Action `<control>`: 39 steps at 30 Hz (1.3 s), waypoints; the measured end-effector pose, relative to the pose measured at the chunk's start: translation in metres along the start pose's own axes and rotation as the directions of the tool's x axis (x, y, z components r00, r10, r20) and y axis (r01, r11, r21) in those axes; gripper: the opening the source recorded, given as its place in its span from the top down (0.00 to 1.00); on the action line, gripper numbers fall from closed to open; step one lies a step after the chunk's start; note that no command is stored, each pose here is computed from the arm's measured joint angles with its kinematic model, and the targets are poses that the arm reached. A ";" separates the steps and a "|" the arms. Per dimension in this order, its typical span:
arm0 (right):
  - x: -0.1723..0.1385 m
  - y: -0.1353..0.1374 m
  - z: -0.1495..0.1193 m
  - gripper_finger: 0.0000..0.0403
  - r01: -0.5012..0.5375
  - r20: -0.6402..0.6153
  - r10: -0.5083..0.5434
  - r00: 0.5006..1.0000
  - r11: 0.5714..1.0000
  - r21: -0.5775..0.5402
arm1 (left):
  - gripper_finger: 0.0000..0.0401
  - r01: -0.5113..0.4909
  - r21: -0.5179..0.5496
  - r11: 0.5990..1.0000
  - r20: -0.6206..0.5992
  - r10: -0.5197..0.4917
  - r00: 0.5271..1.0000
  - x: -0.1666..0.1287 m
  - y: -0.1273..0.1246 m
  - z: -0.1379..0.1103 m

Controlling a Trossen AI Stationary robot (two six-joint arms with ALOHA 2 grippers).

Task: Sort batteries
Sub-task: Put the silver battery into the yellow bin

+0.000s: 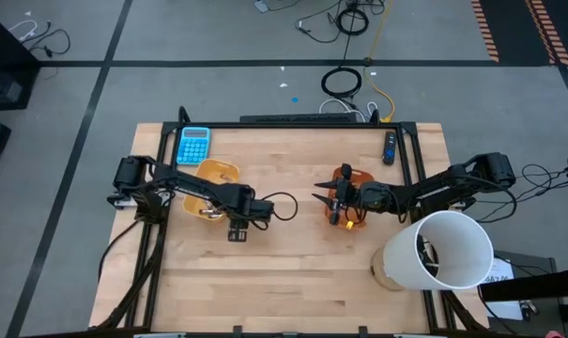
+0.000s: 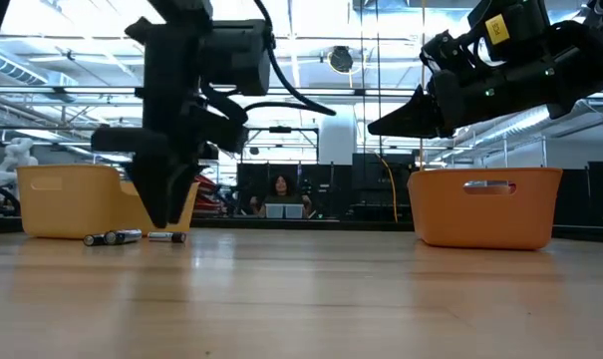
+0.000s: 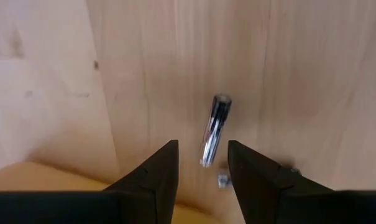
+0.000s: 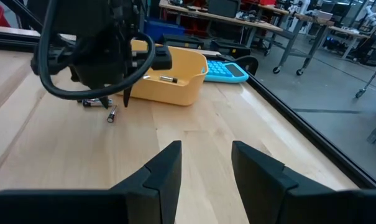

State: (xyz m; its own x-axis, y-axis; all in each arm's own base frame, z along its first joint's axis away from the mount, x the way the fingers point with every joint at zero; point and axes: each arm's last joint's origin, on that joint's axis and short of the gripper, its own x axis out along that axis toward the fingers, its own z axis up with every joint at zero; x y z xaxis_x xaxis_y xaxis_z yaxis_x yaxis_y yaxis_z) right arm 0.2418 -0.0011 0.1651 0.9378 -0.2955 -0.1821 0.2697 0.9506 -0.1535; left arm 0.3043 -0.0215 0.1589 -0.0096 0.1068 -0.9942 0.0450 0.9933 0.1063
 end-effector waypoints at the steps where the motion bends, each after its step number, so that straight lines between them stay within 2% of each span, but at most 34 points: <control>1: 0.000 0.000 0.000 0.67 0.000 0.001 0.000 1.000 1.000 -0.001 | 0.63 0.000 0.002 1.000 0.014 -0.001 1.000 0.002 0.000 0.000; 8: 0.000 0.000 0.000 0.67 0.000 0.002 0.000 1.000 1.000 0.000 | 0.68 0.006 0.039 0.999 0.035 -0.007 0.999 0.018 -0.002 -0.005; 10: 0.000 0.000 0.000 0.67 0.001 0.004 -0.001 1.000 1.000 0.000 | 0.73 0.012 0.044 0.999 0.042 -0.014 0.999 0.020 -0.002 -0.007; 14: 0.000 0.000 0.000 0.67 0.001 0.004 -0.001 1.000 1.000 0.000 | 0.93 0.015 0.082 0.997 0.054 -0.020 0.998 0.021 -0.005 -0.007; 15: 0.000 0.000 0.000 0.67 0.001 0.005 -0.001 1.000 1.000 0.000 | 0.95 0.008 0.085 0.996 0.057 -0.013 0.998 0.020 -0.006 -0.007; 22: 0.000 0.000 0.000 0.67 0.001 0.005 -0.001 1.000 1.000 0.000 | 0.95 -0.020 0.073 0.997 0.067 0.015 0.998 0.013 -0.014 -0.002; 27: 0.000 0.000 0.000 0.67 0.001 0.004 -0.001 1.000 1.000 0.000 | 0.96 -0.022 0.012 1.000 0.155 0.020 0.988 -0.010 -0.015 -0.001; 35: 0.000 0.000 0.000 0.67 0.001 0.004 -0.001 1.000 1.000 0.001 | 1.00 -0.053 -0.110 0.993 0.222 0.076 0.972 -0.043 -0.009 -0.017; 37: 0.000 0.000 0.000 0.67 0.001 0.004 -0.001 1.000 1.000 0.001 | 1.00 -0.037 -0.151 0.988 0.252 0.075 0.965 -0.050 -0.007 -0.020; 39: 0.000 0.000 0.000 0.67 0.001 0.004 -0.001 1.000 1.000 0.001 | 1.00 0.030 -0.211 0.977 0.302 0.036 0.953 -0.053 -0.006 -0.015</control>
State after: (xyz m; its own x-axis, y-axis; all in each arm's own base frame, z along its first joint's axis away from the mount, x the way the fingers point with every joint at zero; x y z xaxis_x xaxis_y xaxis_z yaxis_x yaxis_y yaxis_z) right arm 0.2419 -0.0011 0.1654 0.9384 -0.2960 -0.1782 0.2707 0.9504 -0.1532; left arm 0.2890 -0.0328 0.2109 0.2941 0.1240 -0.9477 -0.1672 0.9829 0.0767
